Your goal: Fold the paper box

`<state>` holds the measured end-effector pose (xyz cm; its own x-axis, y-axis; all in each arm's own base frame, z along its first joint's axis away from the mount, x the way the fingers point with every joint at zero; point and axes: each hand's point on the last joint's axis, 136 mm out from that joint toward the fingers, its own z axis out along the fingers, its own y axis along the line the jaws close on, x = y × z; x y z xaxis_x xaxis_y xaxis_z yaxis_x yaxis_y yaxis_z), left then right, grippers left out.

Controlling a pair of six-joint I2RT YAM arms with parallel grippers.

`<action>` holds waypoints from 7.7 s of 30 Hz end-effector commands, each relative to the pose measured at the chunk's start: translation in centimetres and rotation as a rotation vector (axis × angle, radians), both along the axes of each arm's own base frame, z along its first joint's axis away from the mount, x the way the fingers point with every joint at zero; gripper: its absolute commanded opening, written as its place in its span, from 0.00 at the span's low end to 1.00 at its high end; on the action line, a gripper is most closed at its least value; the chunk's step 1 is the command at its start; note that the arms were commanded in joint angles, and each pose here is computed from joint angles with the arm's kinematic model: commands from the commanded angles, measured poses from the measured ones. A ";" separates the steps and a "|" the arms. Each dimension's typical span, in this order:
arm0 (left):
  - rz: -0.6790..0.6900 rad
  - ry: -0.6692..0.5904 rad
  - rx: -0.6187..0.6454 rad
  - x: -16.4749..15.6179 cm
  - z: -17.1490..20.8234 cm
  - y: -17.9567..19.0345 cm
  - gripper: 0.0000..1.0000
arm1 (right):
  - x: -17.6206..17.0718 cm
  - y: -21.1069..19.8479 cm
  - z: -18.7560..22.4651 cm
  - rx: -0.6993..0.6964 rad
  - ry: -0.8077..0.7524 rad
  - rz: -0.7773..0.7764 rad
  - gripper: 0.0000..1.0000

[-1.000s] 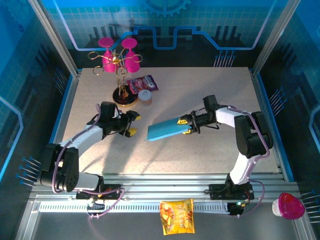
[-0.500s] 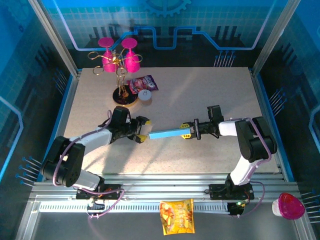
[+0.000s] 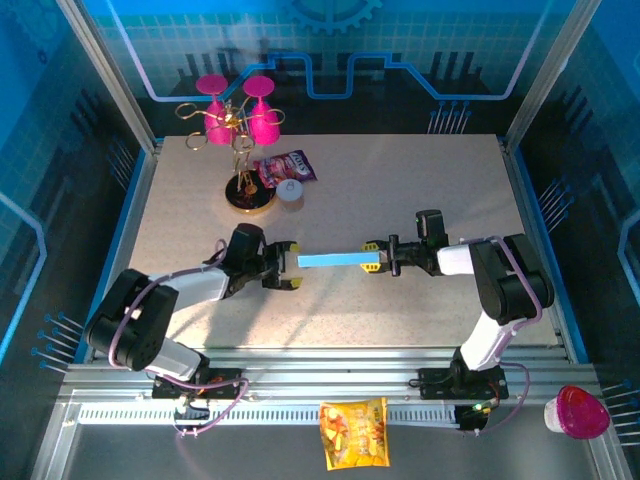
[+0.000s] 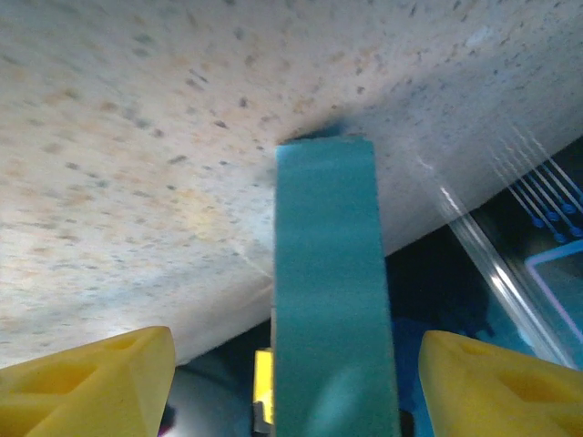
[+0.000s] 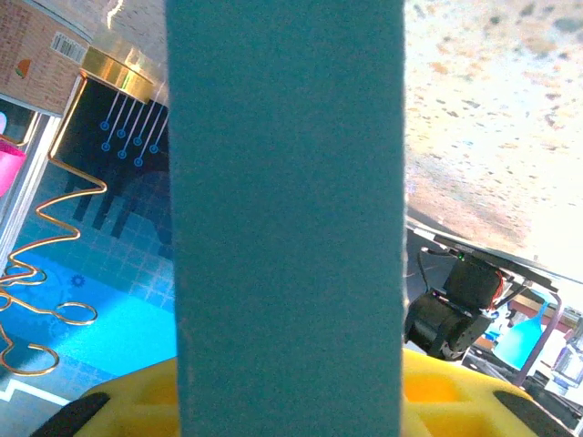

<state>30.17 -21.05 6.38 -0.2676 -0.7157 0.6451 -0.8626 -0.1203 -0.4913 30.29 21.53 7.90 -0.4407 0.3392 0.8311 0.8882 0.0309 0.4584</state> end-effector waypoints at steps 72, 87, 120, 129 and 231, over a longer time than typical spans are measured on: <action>0.346 0.633 0.051 -2.5 -1.4 9.7 0.32 | 1.1 4.2 10.2 -0.718 -1.676 1.202 0.35; 0.307 0.653 0.056 -1.8 -2.0 10.0 0.31 | 3.8 5.2 8.1 -0.739 -1.534 1.294 0.32; 0.296 0.626 0.065 -1.4 -1.7 10.4 0.29 | 4.4 7.1 8.6 -0.724 -1.540 1.301 0.13; 0.294 0.624 0.065 -1.3 -1.6 10.4 0.29 | 4.1 7.3 9.0 -0.738 -1.546 1.301 0.03; -1.158 -0.763 1.019 -1.5 11.6 12.2 0.36 | 4.3 8.2 7.4 -1.010 -1.322 1.085 0.00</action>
<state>28.75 -8.97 18.04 -0.9113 -0.0319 -0.4104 0.1177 0.9352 -0.3340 35.14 29.48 15.67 -0.8177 -0.3680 -0.4427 -0.4803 0.8600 0.1722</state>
